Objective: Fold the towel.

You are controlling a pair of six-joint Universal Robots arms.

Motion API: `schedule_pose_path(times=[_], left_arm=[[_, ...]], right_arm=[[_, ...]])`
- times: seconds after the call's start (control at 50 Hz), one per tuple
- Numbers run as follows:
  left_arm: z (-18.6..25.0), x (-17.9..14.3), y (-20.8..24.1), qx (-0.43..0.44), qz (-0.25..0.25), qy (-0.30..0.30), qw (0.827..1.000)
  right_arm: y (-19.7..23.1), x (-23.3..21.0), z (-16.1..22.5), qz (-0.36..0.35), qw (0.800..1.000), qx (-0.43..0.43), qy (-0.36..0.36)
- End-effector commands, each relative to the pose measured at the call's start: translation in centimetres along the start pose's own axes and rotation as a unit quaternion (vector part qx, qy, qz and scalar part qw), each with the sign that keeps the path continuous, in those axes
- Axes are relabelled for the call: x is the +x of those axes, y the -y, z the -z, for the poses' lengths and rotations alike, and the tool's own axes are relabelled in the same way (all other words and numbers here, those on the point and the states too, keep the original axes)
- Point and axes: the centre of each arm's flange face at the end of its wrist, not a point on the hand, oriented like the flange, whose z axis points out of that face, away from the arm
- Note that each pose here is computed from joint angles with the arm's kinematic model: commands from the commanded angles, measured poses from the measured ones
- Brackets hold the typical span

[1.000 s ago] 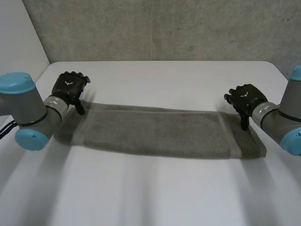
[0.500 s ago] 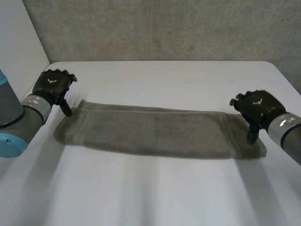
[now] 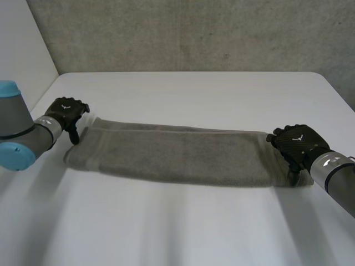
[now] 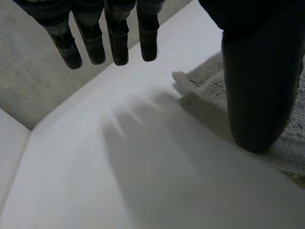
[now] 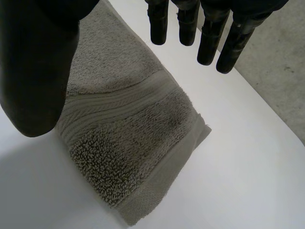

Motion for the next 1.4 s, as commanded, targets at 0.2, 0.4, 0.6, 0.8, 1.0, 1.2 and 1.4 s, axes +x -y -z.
schedule_pose_path(times=[0.2,0.4,0.6,0.8,1.0,1.2,1.4], left_arm=[[-1.2,1.2,0.0,-0.002,0.006,-0.039,0.999],[-1.0,1.9,-0.2,-0.009,0.009,-0.057,0.998],[-1.0,1.9,-0.3,-0.01,0.009,-0.058,0.998],[-1.0,2.0,-0.3,-0.011,0.009,-0.059,0.998],[-0.8,2.1,0.2,-0.008,0.007,-0.059,0.998],[-0.8,2.1,0.5,-0.004,0.006,-0.059,0.998],[-1.2,1.8,0.7,-0.005,0.006,-0.06,0.998]], right_arm=[[-0.6,-0.3,-0.5,0.0,1.0,-0.005,0.009],[-0.9,-0.5,-0.7,0.004,1.0,-0.01,0.012],[-1.0,-0.6,-0.7,0.003,1.0,-0.011,0.014],[-1.0,-0.6,-0.7,0.003,1.0,-0.013,0.015],[-1.0,-0.6,-0.7,0.003,1.0,-0.012,0.016],[-1.1,-0.7,-0.8,0.003,1.0,-0.013,0.017],[-1.1,-0.7,-0.8,0.004,1.0,-0.013,0.017]])
